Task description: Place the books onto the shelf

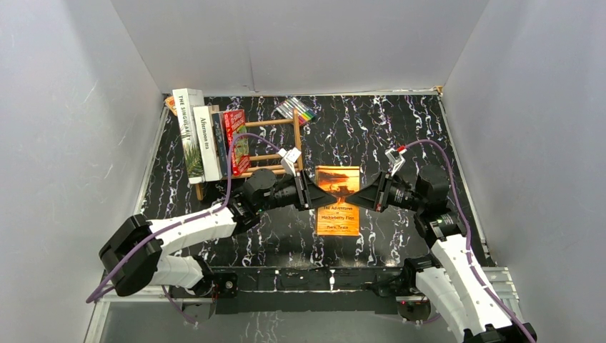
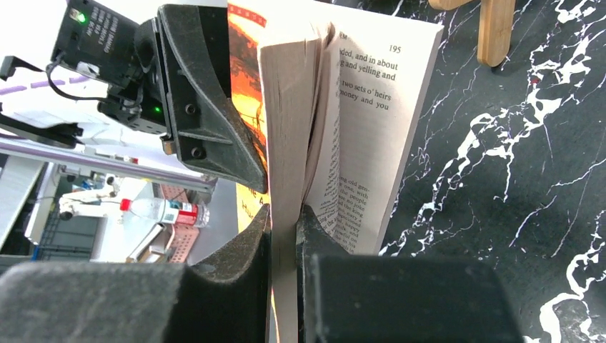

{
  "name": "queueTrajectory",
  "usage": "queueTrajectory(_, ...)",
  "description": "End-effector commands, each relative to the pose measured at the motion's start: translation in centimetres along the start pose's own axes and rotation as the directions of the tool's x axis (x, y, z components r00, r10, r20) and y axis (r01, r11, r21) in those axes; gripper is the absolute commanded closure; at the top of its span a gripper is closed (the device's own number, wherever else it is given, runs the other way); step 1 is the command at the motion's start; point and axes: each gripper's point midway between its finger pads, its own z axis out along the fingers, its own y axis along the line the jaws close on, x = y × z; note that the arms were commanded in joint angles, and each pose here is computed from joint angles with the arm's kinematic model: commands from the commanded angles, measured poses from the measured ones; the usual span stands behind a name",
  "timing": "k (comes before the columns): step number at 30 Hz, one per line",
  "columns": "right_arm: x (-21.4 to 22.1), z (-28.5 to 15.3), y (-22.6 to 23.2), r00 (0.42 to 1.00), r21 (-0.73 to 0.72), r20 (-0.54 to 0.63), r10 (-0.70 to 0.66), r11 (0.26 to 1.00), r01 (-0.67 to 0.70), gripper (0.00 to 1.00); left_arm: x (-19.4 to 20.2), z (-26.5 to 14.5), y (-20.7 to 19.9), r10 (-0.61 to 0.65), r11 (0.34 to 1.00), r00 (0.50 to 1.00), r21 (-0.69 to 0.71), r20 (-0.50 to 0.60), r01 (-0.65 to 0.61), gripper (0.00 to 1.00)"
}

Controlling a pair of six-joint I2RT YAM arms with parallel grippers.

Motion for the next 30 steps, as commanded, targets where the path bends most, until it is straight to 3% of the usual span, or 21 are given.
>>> queueTrajectory(1, -1.8, -0.4, 1.1, 0.993, 0.032, 0.051, -0.103, 0.994, 0.101, 0.75, -1.8, -0.7, -1.6, 0.069, 0.997, 0.997, 0.018, 0.04, -0.07, 0.79)
queueTrajectory(5, -2.8, -0.9, -0.9, 0.99, 0.179, 0.092, -0.11, 0.98, 0.092, 0.51, -2.7, -1.4, -1.3, 0.081, 0.997, 0.995, 0.001, 0.058, -0.082, 0.83)
queueTrajectory(8, -2.9, -1.7, -3.5, 0.991, 0.333, 0.109, -0.083, 0.942, 0.043, 0.42, -3.3, -1.8, -0.9, 0.096, 0.995, 0.993, -0.03, 0.072, -0.095, 0.88)
queueTrajectory(13, -2.4, -2.9, -6.8, 0.993, 0.499, 0.111, -0.043, 0.867, -0.018, 0.4, -4.4, -2.4, 0.2, 0.14, 0.984, 0.985, -0.121, 0.104, -0.128, 1.0)
queueTrajectory(17, -2.3, -3.1, -7.4, 0.991, 0.519, 0.127, -0.028, 0.854, -0.042, 0.39, -6.2, -3.5, 0.8, 0.181, 0.959, 0.975, -0.244, 0.128, -0.146, 1.0)
queueTrajectory(21, -2.2, -3.2, -7.6, 0.99, 0.529, 0.136, -0.026, 0.847, -0.05, 0.39, -8.8, -4.8, -2.1, 0.281, 0.921, 0.951, -0.314, 0.126, -0.231, 1.0)
queueTrajectory(26, -2.1, -3.4, -8.1, 0.989, 0.545, 0.144, -0.022, 0.836, -0.061, 0.38, -12.6, -7.6, -2.3, 0.433, 0.805, 0.888, -0.51, 0.156, -0.304, 1.0)
queueTrajectory(30, -1.8, -3.5, -8.4, 0.988, 0.552, 0.152, -0.014, 0.831, -0.073, 0.38, -15.5, -10.4, -0.9, 0.536, 0.668, 0.827, -0.683, 0.166, -0.296, 1.0)
